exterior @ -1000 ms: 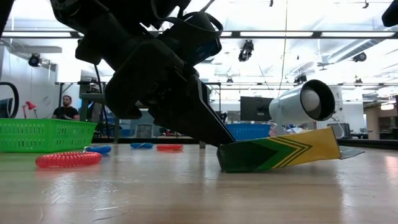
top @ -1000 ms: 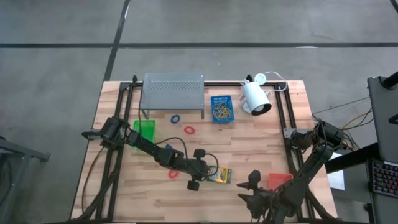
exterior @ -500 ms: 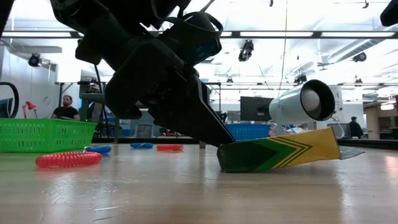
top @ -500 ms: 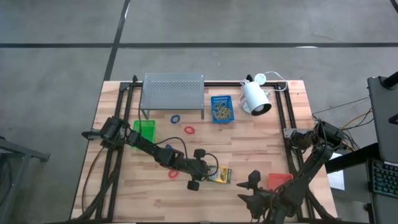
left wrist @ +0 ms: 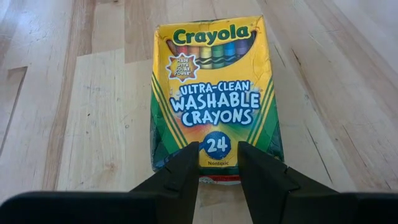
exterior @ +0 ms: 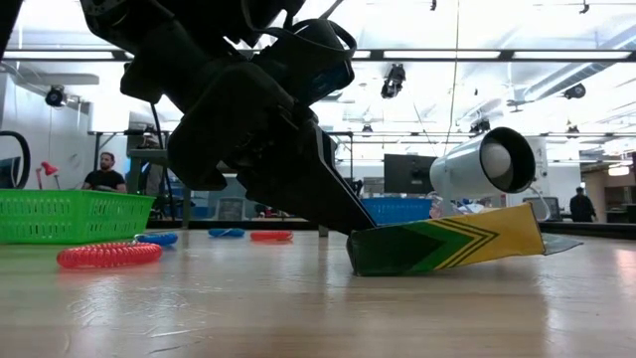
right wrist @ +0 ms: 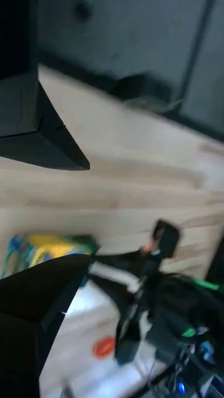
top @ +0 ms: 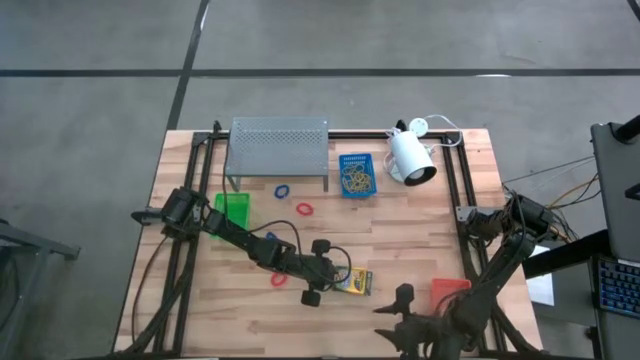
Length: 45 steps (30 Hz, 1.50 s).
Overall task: Pick & Place Office Desk Supplies
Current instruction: Put the yellow crayon box into the orange bin
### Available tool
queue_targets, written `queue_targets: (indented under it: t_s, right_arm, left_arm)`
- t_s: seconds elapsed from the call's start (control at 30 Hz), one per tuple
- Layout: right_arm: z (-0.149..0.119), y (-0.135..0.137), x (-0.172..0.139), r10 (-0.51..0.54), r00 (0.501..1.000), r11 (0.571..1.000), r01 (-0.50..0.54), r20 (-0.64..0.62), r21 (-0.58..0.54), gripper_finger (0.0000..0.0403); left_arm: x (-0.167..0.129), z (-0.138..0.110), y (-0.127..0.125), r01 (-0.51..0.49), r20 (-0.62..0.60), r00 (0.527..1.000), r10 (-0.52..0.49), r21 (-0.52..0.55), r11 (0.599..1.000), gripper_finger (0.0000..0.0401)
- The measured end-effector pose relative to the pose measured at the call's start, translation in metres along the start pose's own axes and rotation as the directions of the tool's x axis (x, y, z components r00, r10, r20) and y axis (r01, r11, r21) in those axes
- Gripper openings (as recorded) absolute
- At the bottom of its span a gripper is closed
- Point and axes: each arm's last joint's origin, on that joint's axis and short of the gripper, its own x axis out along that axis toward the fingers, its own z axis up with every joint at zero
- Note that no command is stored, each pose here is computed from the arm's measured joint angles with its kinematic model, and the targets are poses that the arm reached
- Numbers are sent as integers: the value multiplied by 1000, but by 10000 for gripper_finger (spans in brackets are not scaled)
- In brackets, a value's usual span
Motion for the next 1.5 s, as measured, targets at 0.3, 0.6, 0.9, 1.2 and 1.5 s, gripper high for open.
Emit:
queue_targets:
  t_s: [0.3, 0.6, 0.9, 1.2, 1.5]
  right_arm:
    - [11, -3, 6, -58, 995, 995, 52, 82, 84, 231]
    - [10, -7, 10, -74, 995, 902, 39, 66, 430, 231]
    - [-17, -26, 16, -152, 979, 494, 193, -134, 848, 219]
    - [-54, -34, 21, -162, 963, 192, 245, -215, 950, 214]
    - [-75, -39, 25, -160, 961, 36, 235, -227, 971, 215]
  left_arm:
    - [0, 0, 0, 0, 0, 1000, 0, 0, 1000, 117]
    - [0, 0, 0, 0, 0, 1000, 0, 0, 1000, 117]
    - [0, 0, 0, 0, 0, 1000, 0, 0, 1000, 117]
    - [0, 0, 0, 0, 0, 1000, 0, 0, 1000, 117]
    - [0, 0, 0, 0, 0, 1000, 0, -1, 1000, 117]
